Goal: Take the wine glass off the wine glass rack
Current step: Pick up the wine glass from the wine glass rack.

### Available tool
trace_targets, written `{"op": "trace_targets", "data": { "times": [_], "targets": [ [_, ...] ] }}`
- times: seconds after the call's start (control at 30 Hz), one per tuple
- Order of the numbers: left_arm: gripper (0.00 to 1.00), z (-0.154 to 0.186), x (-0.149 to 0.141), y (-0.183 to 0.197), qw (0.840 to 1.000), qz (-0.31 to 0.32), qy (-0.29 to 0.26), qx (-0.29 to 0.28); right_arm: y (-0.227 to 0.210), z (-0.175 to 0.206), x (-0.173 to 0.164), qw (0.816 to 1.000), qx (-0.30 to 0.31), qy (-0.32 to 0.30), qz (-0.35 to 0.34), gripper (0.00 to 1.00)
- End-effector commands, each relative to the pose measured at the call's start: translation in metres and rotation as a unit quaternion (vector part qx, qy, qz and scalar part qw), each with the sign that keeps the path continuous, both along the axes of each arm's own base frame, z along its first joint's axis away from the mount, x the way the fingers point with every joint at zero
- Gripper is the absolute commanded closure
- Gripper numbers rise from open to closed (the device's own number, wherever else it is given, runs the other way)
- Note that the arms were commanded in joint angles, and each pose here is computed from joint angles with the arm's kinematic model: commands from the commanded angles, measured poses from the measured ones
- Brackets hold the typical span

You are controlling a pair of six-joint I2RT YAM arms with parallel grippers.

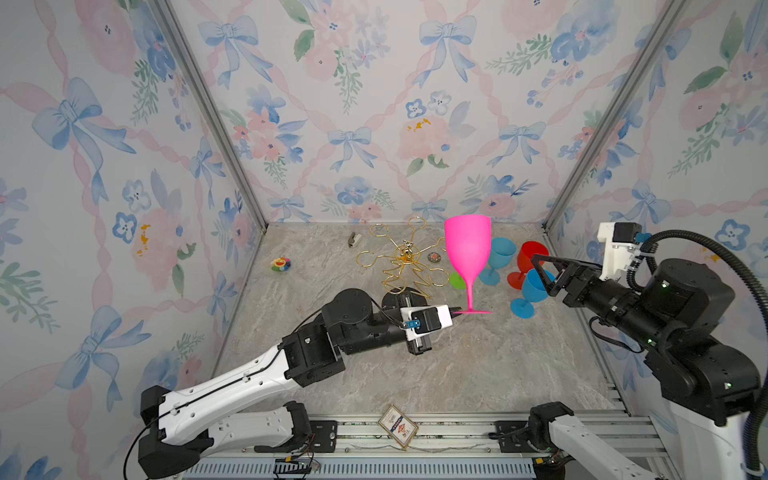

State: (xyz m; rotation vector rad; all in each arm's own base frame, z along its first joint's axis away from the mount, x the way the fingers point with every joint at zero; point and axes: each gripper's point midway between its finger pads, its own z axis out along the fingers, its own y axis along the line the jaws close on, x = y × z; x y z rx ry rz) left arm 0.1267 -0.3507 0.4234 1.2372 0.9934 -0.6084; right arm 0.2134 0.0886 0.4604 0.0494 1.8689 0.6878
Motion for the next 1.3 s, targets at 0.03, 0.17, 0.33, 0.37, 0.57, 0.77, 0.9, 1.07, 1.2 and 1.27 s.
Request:
{"op": "trace_targets", "data": {
  "times": [0.03, 0.17, 0.33, 0.37, 0.57, 0.77, 0.9, 1.07, 1.2, 1.27],
  "targets": [
    [1.00, -0.033, 0.012, -0.018, 0.986, 0.097, -0.106, 0.090, 0.002, -0.009, -0.006, 0.999, 0.005, 0.040, 0.009, 0.23],
    [1.00, -0.070, 0.014, -0.034, 0.959, 0.148, -0.168, 0.175, 0.002, -0.011, -0.011, 0.998, 0.001, 0.060, 0.013, 0.23],
    [1.00, -0.088, 0.016, -0.038, 0.952, 0.170, -0.164, 0.192, -0.003, -0.008, -0.024, 0.996, 0.005, 0.089, 0.005, 0.24],
    [1.00, -0.088, 0.016, -0.037, 0.953, 0.171, -0.167, 0.186, -0.005, -0.008, -0.026, 0.996, 0.002, 0.092, -0.001, 0.24],
    [1.00, -0.116, 0.019, -0.031, 0.918, 0.210, -0.245, 0.230, -0.001, -0.018, -0.027, 0.991, 0.001, 0.137, 0.010, 0.25],
    [1.00, -0.140, 0.024, -0.027, 0.886, 0.237, -0.296, 0.267, 0.012, -0.023, -0.027, 0.979, 0.017, 0.197, 0.041, 0.29],
    [1.00, -0.151, 0.026, -0.027, 0.876, 0.243, -0.309, 0.280, 0.016, -0.033, -0.027, 0.970, 0.024, 0.236, 0.050, 0.32],
    [1.00, -0.169, 0.026, -0.022, 0.842, 0.258, -0.362, 0.307, 0.024, -0.049, -0.028, 0.953, 0.040, 0.294, 0.069, 0.38],
    [1.00, -0.169, 0.026, -0.019, 0.838, 0.260, -0.374, 0.301, 0.025, -0.059, -0.028, 0.942, 0.030, 0.328, 0.072, 0.43],
    [1.00, -0.171, 0.027, -0.019, 0.832, 0.261, -0.382, 0.307, 0.027, -0.063, -0.025, 0.937, 0.027, 0.339, 0.079, 0.46]
  ]
}}
